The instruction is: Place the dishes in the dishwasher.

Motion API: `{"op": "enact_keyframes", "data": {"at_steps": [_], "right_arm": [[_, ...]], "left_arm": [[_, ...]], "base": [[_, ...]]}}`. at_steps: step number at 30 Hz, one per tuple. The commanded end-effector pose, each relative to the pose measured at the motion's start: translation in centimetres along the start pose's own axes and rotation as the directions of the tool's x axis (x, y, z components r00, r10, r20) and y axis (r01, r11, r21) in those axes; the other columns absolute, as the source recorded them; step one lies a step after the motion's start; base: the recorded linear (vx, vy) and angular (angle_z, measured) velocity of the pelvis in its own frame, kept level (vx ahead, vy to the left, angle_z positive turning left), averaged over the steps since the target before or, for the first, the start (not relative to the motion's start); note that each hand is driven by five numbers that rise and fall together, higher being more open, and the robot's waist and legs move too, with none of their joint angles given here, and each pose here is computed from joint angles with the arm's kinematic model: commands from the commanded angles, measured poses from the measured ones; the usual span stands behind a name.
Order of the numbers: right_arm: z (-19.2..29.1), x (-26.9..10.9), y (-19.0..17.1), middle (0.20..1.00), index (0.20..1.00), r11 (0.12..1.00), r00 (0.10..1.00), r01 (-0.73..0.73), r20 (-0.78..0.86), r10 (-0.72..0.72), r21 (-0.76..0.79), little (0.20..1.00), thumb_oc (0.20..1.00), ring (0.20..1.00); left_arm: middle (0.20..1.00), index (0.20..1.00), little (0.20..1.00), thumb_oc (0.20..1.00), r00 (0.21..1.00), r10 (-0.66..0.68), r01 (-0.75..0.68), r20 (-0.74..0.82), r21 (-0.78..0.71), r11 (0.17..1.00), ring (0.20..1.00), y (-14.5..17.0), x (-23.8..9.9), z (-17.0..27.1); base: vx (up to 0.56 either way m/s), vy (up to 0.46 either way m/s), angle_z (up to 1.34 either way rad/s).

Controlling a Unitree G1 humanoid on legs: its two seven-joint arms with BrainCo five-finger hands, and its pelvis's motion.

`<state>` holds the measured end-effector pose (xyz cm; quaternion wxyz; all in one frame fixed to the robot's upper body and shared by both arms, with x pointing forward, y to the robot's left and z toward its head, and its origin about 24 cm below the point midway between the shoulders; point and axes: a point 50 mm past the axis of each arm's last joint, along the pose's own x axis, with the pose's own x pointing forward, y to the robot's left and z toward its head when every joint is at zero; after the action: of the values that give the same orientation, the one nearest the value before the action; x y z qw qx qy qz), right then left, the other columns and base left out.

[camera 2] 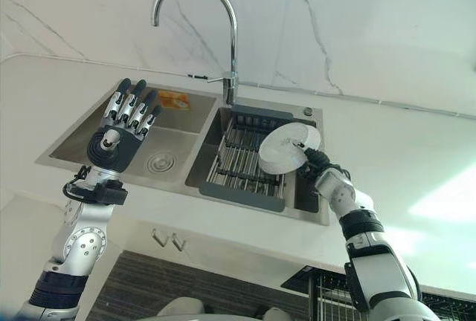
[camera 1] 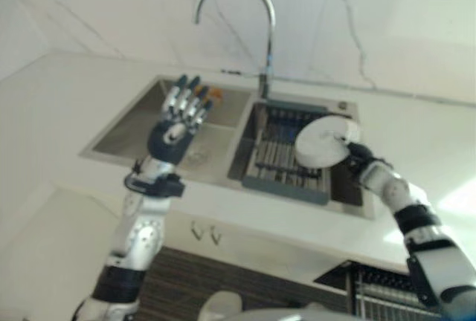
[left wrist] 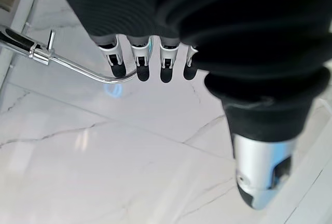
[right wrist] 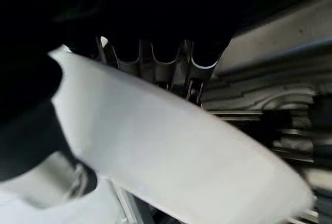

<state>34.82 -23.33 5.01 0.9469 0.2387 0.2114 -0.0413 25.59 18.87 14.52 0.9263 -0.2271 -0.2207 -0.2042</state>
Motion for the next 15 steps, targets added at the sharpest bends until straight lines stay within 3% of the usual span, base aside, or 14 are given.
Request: {"op": "enact_keyframes", "data": {"at_steps": [1, 10, 15], "right_arm": [[2.89, 0.41, 2.25, 0.200, 0.200, 0.998, 0.995, -0.037, 0.092, 0.042, -0.059, 0.200, 0.200, 0.200], [2.47, 0.49, 2.02, 0.200, 0.200, 0.984, 0.995, 0.019, 0.100, -0.001, -0.179, 0.200, 0.200, 0.200], [2.43, 0.20, 2.54, 0.200, 0.200, 0.993, 0.990, -0.036, 0.133, 0.051, -0.113, 0.200, 0.200, 0.200]], "left_arm": [[1.000, 1.000, 1.000, 1.000, 0.997, -0.071, 0.070, 0.040, 0.026, 0.997, 1.000, -0.94, 0.87, 1.16], [1.000, 1.000, 1.000, 1.000, 0.998, -0.064, 0.063, 0.028, 0.011, 0.998, 1.000, -1.05, 0.89, 0.64], [1.000, 1.000, 1.000, 1.000, 0.997, -0.068, 0.068, 0.021, 0.003, 0.998, 1.000, -0.99, 0.65, 0.54]], "base": [[0.00, 0.000, 0.00], [0.00, 0.000, 0.00], [0.00, 0.000, 0.00]]}}
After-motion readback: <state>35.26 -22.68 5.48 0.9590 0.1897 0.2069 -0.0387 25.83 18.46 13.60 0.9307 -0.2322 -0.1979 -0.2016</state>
